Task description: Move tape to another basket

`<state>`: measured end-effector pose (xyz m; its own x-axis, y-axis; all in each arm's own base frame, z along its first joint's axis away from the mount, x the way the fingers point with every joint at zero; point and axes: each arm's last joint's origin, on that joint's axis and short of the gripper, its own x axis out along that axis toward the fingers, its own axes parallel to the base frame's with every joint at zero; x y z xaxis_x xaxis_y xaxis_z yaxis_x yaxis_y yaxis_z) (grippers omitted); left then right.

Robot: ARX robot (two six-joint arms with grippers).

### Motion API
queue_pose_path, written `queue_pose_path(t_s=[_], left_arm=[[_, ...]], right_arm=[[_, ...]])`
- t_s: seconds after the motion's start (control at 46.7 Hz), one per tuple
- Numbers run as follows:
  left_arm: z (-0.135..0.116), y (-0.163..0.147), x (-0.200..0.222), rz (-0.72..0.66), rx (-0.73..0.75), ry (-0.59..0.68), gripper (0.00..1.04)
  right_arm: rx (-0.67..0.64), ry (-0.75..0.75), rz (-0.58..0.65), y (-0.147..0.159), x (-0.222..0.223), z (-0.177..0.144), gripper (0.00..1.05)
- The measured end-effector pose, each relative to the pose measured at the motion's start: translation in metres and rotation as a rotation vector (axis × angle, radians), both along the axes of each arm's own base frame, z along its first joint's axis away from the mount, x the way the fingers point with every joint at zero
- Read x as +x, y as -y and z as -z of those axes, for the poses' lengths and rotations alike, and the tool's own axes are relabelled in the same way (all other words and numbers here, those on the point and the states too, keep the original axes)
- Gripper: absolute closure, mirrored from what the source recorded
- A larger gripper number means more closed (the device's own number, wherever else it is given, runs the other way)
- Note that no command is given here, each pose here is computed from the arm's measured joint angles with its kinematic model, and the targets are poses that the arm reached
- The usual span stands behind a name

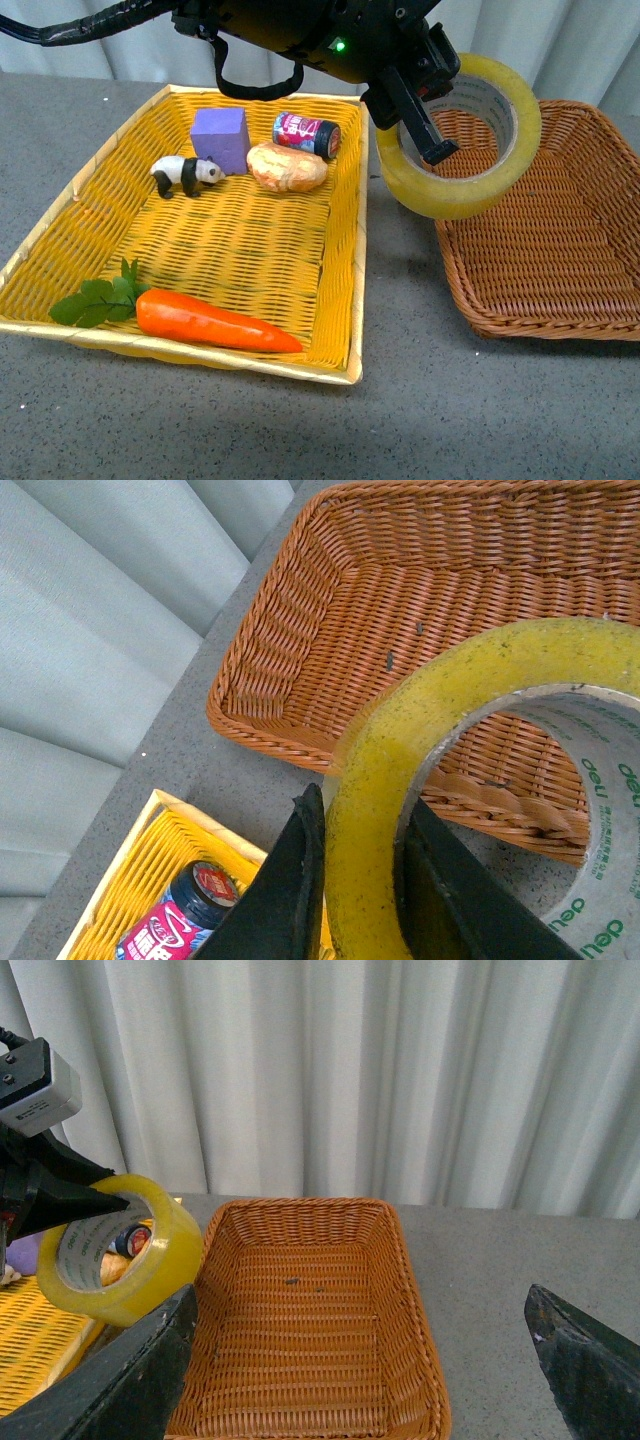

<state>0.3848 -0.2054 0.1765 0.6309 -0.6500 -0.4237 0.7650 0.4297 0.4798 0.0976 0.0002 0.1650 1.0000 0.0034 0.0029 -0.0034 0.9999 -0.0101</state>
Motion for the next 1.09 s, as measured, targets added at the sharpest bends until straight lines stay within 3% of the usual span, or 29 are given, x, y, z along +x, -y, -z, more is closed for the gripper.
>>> queue_pose_path(t_s=[0.193, 0.3, 0.342, 0.685, 0.899, 1.091], left_arm=[[0.000, 0.000, 0.000, 0.001, 0.001, 0.001, 0.88], [0.000, 0.000, 0.000, 0.003, 0.001, 0.001, 0.88], [0.000, 0.000, 0.000, 0.003, 0.000, 0.001, 0.88], [-0.001, 0.000, 0.000, 0.003, 0.000, 0.003, 0.88], [-0.001, 0.000, 0.000, 0.000, 0.000, 0.004, 0.88], [-0.001, 0.000, 0.000, 0.003, -0.001, 0.003, 0.88]], right_arm=[[-0.002, -0.003, 0.005, 0.000, 0.000, 0.000, 0.09], [-0.120, -0.236, 0.133, -0.001, 0.002, -0.001, 0.09], [-0.159, -0.290, 0.130, -0.001, 0.005, -0.002, 0.09], [-0.211, -0.361, -0.230, -0.018, 0.085, -0.063, 0.09], [-0.248, -0.448, -0.252, -0.031, 0.130, -0.071, 0.09], [-0.250, -0.570, -0.276, -0.042, 0.164, -0.058, 0.09]])
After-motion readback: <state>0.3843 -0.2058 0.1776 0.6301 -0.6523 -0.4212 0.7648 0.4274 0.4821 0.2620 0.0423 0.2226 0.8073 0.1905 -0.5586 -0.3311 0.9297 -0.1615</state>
